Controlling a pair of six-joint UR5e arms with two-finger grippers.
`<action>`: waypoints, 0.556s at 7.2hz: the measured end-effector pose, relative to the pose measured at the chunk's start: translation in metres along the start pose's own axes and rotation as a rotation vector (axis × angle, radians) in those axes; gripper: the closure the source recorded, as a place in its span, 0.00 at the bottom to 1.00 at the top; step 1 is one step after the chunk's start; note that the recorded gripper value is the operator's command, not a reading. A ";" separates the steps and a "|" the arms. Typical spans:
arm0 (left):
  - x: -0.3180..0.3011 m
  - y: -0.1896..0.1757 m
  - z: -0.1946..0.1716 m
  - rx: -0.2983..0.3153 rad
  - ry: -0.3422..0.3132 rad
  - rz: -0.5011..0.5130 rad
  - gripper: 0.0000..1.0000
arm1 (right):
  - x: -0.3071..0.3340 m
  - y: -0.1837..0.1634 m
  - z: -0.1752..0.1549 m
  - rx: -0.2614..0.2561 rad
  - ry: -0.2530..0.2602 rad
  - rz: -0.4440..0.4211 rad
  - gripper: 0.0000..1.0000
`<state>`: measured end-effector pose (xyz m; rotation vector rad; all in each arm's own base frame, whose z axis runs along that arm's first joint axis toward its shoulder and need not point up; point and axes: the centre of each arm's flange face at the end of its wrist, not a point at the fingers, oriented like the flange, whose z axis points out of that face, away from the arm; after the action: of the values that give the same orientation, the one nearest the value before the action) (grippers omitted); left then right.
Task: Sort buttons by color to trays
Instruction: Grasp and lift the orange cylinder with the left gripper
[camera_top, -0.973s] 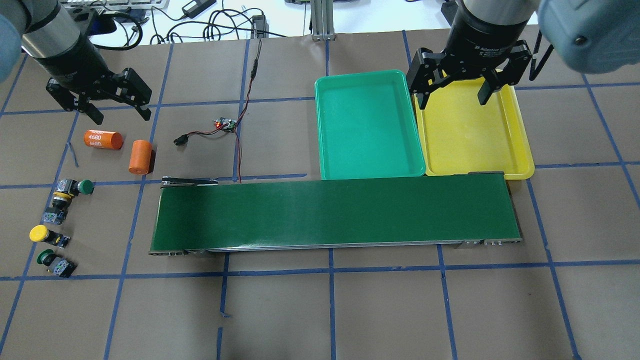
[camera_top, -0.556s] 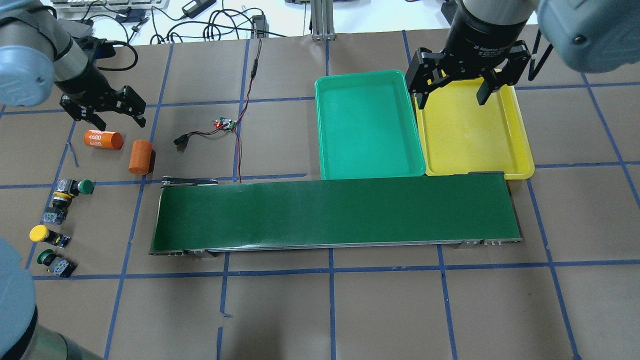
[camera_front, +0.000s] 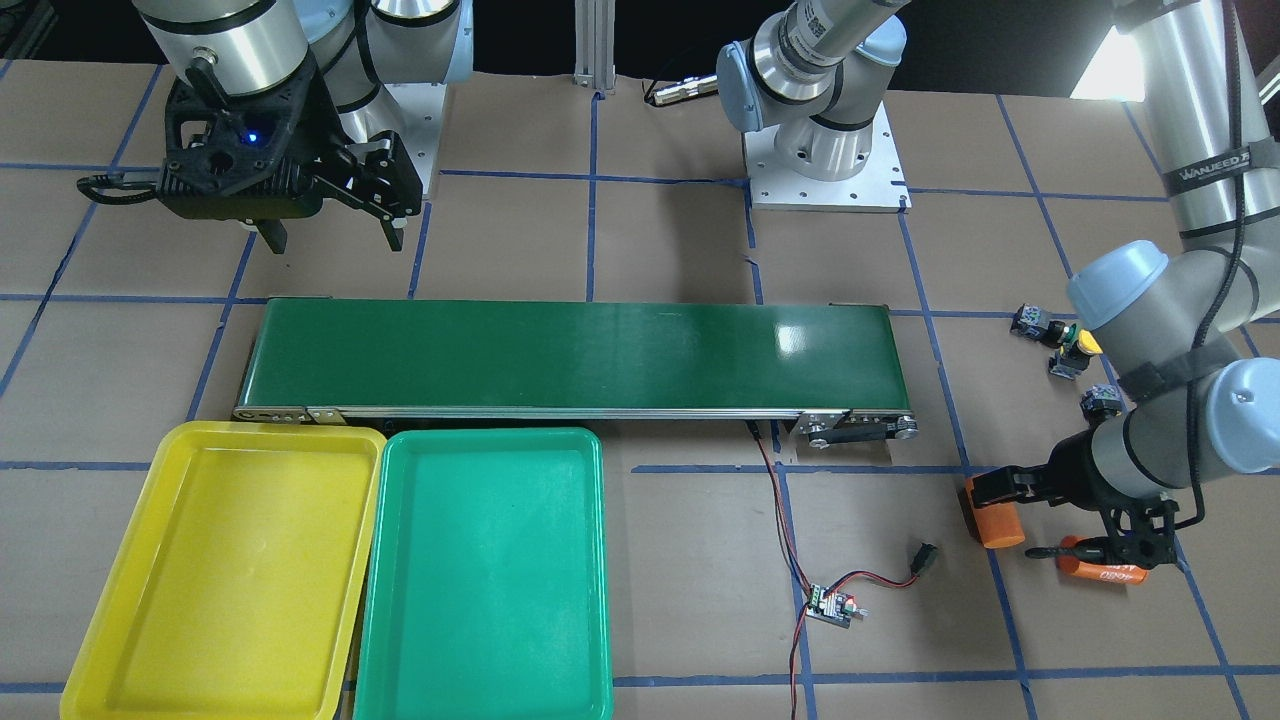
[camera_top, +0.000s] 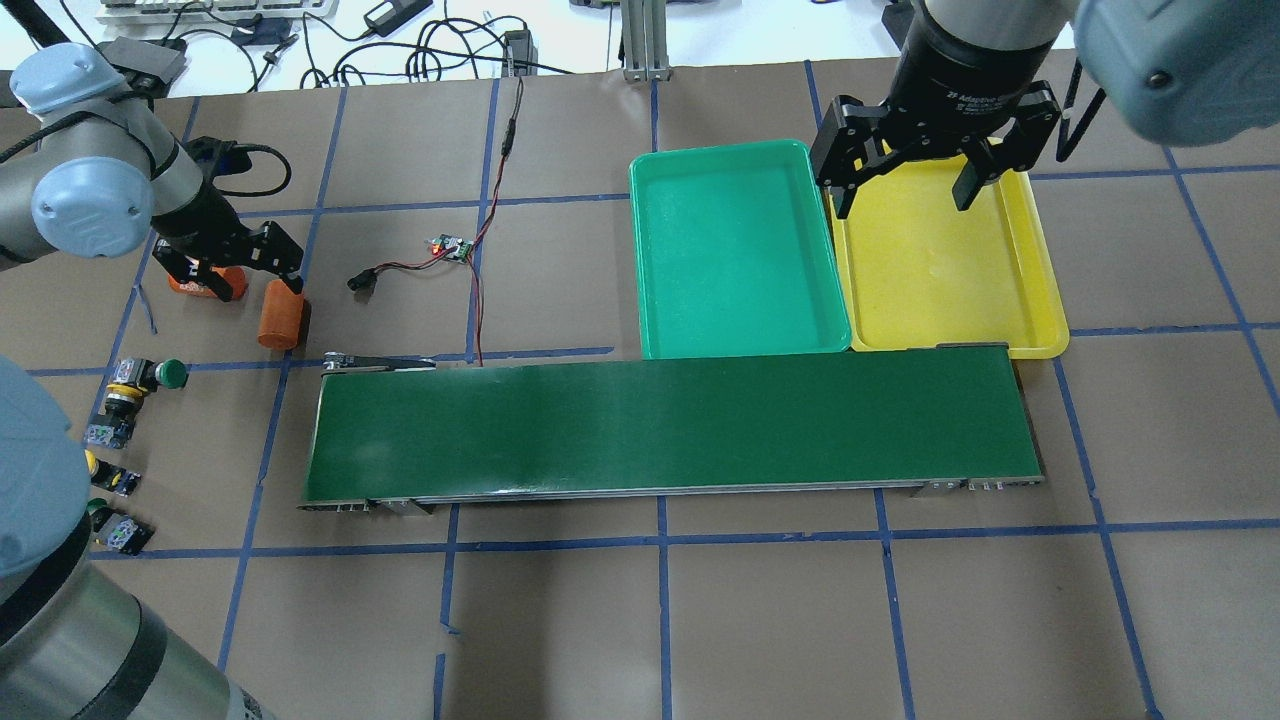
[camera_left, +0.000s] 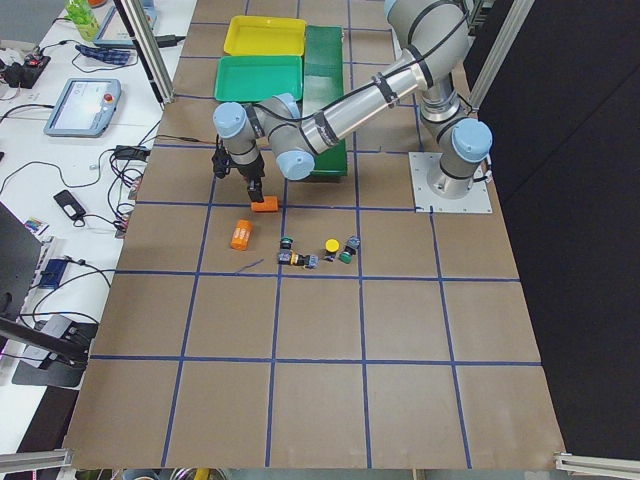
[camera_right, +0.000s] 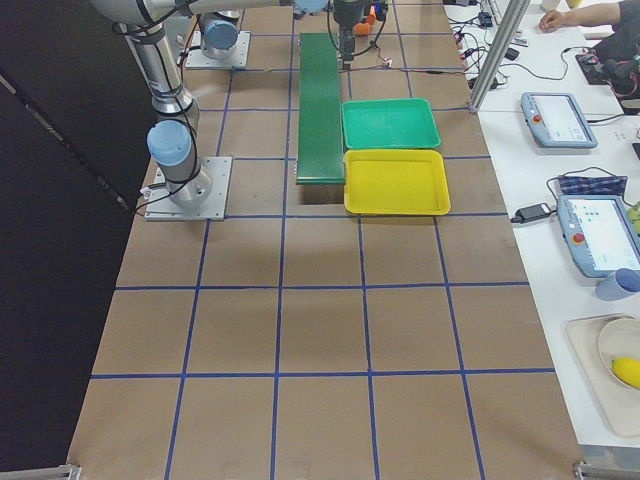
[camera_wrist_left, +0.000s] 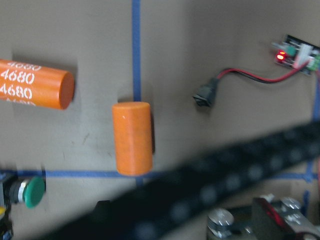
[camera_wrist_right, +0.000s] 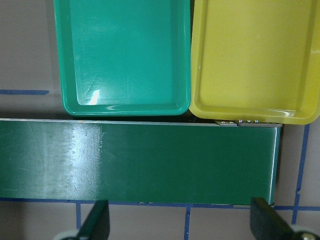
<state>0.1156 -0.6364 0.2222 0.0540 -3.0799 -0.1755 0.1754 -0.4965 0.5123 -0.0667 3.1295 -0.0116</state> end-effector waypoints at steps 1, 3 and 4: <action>0.000 0.001 0.016 0.007 -0.003 0.006 0.16 | 0.000 0.000 0.000 0.000 0.000 0.000 0.00; -0.001 0.002 0.037 0.017 -0.012 0.019 0.81 | 0.000 0.000 0.000 -0.001 0.000 0.000 0.00; -0.003 0.003 0.041 0.014 -0.018 0.044 0.92 | 0.000 0.000 0.000 -0.001 0.000 0.000 0.00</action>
<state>0.1164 -0.6287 0.1813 -0.0153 -3.0973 -0.1533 0.1750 -0.4965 0.5122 -0.0663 3.1296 -0.0096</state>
